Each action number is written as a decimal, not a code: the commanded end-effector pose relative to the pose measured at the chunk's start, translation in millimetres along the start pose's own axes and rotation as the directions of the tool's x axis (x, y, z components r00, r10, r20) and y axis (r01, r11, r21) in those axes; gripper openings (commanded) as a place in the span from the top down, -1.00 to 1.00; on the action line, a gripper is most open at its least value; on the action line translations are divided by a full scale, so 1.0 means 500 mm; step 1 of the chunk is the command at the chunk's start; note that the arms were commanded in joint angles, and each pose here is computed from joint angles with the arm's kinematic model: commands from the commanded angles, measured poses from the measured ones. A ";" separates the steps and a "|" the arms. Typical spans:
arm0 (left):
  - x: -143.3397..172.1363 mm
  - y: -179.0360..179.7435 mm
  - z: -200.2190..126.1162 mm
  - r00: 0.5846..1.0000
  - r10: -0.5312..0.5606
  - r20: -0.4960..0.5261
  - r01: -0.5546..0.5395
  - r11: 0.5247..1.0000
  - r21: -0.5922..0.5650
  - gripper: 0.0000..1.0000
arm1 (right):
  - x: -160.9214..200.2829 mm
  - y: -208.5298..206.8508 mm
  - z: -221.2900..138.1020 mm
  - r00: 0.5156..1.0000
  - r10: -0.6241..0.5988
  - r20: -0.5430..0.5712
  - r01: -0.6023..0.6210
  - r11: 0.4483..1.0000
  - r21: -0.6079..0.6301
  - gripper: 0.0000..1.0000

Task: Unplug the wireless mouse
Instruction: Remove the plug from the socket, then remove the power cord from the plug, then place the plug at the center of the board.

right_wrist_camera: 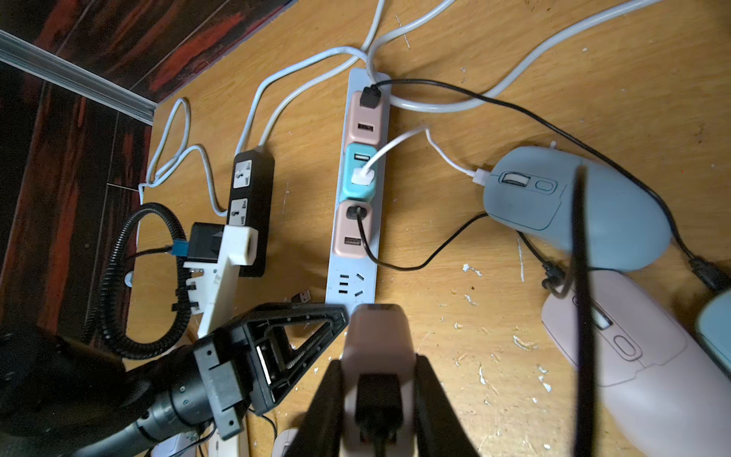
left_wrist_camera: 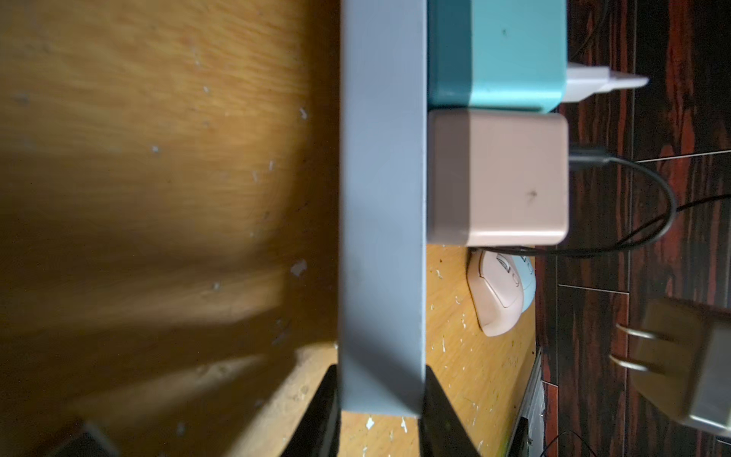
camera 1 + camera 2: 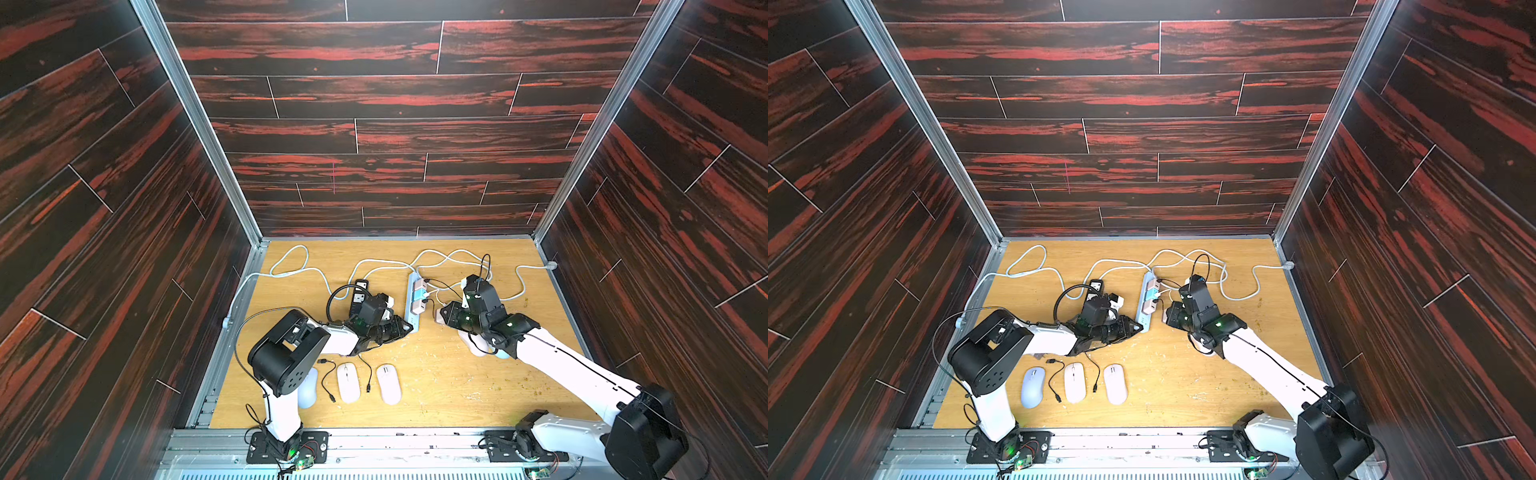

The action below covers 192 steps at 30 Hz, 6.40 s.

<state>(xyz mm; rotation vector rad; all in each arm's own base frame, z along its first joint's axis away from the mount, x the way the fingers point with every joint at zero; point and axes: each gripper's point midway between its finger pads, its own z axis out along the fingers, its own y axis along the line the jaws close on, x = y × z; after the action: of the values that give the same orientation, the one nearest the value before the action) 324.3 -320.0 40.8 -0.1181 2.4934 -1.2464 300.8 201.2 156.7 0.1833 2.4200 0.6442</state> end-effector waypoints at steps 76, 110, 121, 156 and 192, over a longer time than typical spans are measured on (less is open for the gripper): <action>-0.053 -0.304 -0.261 0.137 0.971 0.198 -0.959 0.179 -0.218 0.06 | 0.039 0.278 -0.101 0.900 -0.370 -0.231 0.160 0.773 -0.614 1.00; -0.006 -0.337 -0.292 0.131 0.948 0.290 -0.979 0.169 -0.112 1.00 | -0.005 0.277 -0.119 0.946 -0.310 -0.098 0.193 0.780 -0.596 0.21; 0.004 -0.336 -0.291 0.136 0.947 0.292 -0.982 0.168 -0.087 1.00 | 0.000 0.282 -0.121 0.945 -0.312 -0.101 0.187 0.766 -0.615 0.46; 0.027 -0.281 -0.279 0.166 0.970 0.177 -0.982 0.180 -0.063 1.00 | -0.088 0.231 -0.198 0.956 -0.269 0.114 0.290 0.828 -0.479 1.00; 0.085 -0.043 -0.273 0.918 0.387 0.090 -0.291 0.809 -0.511 1.00 | 0.031 0.188 -0.167 0.911 -0.373 0.174 0.405 0.888 -0.217 1.00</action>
<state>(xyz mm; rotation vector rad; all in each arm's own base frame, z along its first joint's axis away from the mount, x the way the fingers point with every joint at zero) 237.3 -252.1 134.5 0.2496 2.3666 -0.4937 239.2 255.6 254.1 -0.3615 2.1444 0.7172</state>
